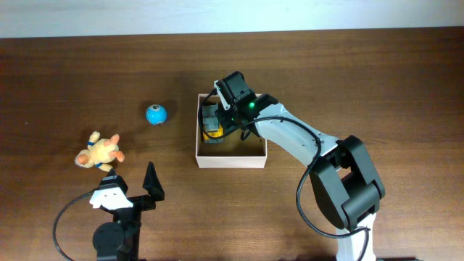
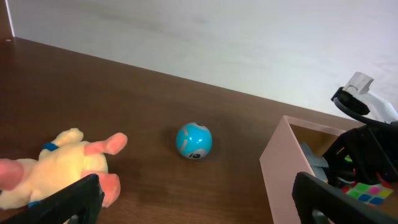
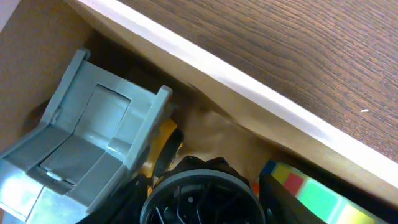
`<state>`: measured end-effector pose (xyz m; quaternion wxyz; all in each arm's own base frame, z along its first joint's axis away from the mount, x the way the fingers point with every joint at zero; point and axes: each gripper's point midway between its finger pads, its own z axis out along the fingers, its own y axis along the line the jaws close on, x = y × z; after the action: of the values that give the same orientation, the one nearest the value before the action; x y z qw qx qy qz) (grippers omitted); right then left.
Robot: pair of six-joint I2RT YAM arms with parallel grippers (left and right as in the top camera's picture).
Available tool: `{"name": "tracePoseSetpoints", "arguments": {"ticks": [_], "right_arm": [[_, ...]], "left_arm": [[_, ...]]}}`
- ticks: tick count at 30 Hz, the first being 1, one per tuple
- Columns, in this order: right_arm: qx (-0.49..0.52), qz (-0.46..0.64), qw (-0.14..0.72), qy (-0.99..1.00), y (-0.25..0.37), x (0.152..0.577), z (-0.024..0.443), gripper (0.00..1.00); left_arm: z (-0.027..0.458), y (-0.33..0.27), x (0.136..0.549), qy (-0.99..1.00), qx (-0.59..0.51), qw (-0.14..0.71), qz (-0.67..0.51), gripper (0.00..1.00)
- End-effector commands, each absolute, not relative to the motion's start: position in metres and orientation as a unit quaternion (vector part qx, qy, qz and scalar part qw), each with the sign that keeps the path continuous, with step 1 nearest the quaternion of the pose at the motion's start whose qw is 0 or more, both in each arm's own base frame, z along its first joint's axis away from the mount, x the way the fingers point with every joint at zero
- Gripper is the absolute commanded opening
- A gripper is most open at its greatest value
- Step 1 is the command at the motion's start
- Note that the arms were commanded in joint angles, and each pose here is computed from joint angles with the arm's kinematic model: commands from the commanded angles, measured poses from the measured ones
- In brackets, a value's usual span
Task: Pack container
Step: 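Release the puck between truck and cube with the right gripper, then raise the right gripper and move it back to the right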
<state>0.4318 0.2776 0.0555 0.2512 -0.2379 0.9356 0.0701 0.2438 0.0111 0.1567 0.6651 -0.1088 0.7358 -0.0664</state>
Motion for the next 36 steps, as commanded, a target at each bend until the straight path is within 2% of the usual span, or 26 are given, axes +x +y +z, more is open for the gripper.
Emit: {"name": "tracePoseSetpoints", "arguments": {"ticks": [1, 9, 18, 27, 34, 36], "right_arm": [[-0.234, 0.067, 0.263, 0.934, 0.281, 0.437, 0.062, 0.5], [-0.234, 0.067, 0.263, 0.934, 0.281, 0.437, 0.062, 0.59], [-0.233, 0.068, 0.274, 0.931, 0.283, 0.443, 0.071, 0.58], [-0.231, 0.068, 0.292, 0.925, 0.289, 0.453, 0.118, 0.57], [-0.223, 0.066, 0.322, 0.918, 0.282, 0.453, 0.186, 0.58], [-0.199, 0.039, 0.334, 0.921, 0.268, 0.453, 0.205, 0.62]], "left_arm": [[0.156, 0.01, 0.244, 0.735, -0.1, 0.667, -0.064, 0.99], [0.156, 0.01, 0.244, 0.736, -0.1, 0.667, -0.064, 0.99], [0.156, 0.01, 0.244, 0.735, -0.1, 0.667, -0.064, 0.99], [0.156, 0.01, 0.244, 0.735, -0.1, 0.667, -0.064, 0.99], [0.156, 0.01, 0.244, 0.735, -0.1, 0.667, -0.064, 0.99], [0.156, 0.01, 0.244, 0.735, -0.1, 0.667, -0.064, 0.99]]}}
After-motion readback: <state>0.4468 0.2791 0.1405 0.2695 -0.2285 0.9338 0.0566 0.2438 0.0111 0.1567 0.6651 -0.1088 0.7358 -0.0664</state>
